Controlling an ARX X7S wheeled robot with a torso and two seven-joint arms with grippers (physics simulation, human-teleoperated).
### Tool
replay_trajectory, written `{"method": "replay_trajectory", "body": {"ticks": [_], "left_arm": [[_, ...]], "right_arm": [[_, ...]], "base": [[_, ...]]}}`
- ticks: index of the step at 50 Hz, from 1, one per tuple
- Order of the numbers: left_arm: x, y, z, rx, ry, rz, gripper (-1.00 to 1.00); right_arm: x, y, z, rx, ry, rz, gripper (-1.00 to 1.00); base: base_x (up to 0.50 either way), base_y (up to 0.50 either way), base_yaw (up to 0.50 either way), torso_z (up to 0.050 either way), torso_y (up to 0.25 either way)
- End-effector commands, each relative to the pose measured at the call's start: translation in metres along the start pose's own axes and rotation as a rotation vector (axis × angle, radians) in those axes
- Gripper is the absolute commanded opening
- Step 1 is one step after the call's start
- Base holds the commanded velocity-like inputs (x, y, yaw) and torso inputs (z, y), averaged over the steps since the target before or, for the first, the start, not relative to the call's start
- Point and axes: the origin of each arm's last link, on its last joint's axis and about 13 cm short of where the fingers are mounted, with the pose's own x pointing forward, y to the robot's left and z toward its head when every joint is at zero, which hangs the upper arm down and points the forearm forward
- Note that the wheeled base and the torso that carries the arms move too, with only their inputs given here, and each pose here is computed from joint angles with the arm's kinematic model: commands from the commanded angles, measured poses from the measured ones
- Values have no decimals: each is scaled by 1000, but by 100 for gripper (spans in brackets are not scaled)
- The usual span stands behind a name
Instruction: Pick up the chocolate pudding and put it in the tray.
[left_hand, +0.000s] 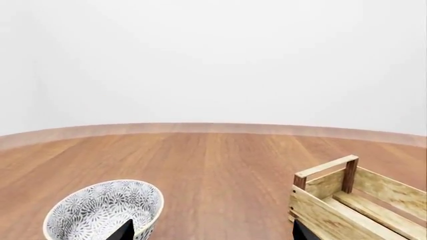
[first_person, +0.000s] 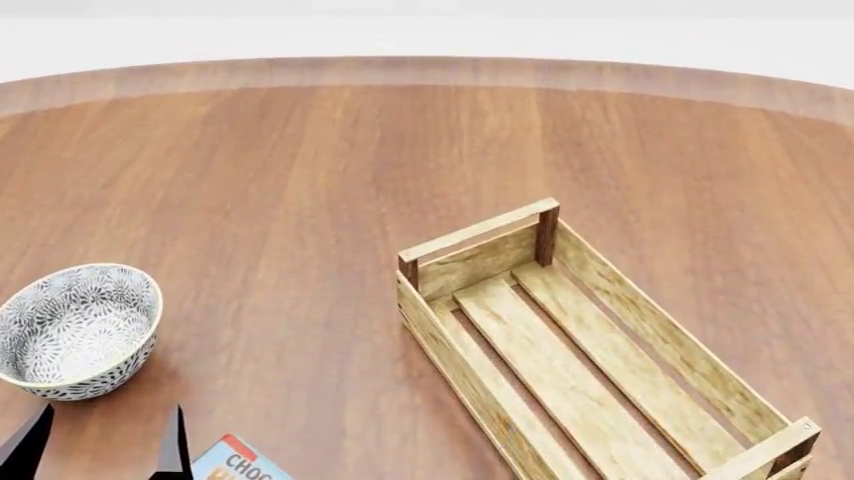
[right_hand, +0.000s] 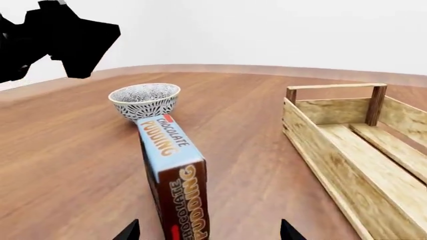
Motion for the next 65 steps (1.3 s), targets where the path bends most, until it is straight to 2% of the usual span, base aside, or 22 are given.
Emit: {"method": "replay_trajectory", "body": {"ticks": [1,16,17,23,65], "left_arm": [[0,-1,0,3,-2,-4,100],[0,-1,1,3,-5,-4,100],[0,-3,4,5,-8,-15,100],[1,-3,3,10,-6,-18,100],[1,-7,6,6,-13,-26,100]], "right_arm": [[10,-3,-6,-4,20,5,100],[26,-5,-3,-37,24,31,100],[32,0,0,-50,32,65,100],[33,0,-1,-54,38,70,100],[50,2,-21,-34,88,87,100]], "base": [[0,0,0,0,0],[0,0,0,0,0],[0,0,0,0,0],[0,0,0,0,0],[0,0,0,0,0]]}}
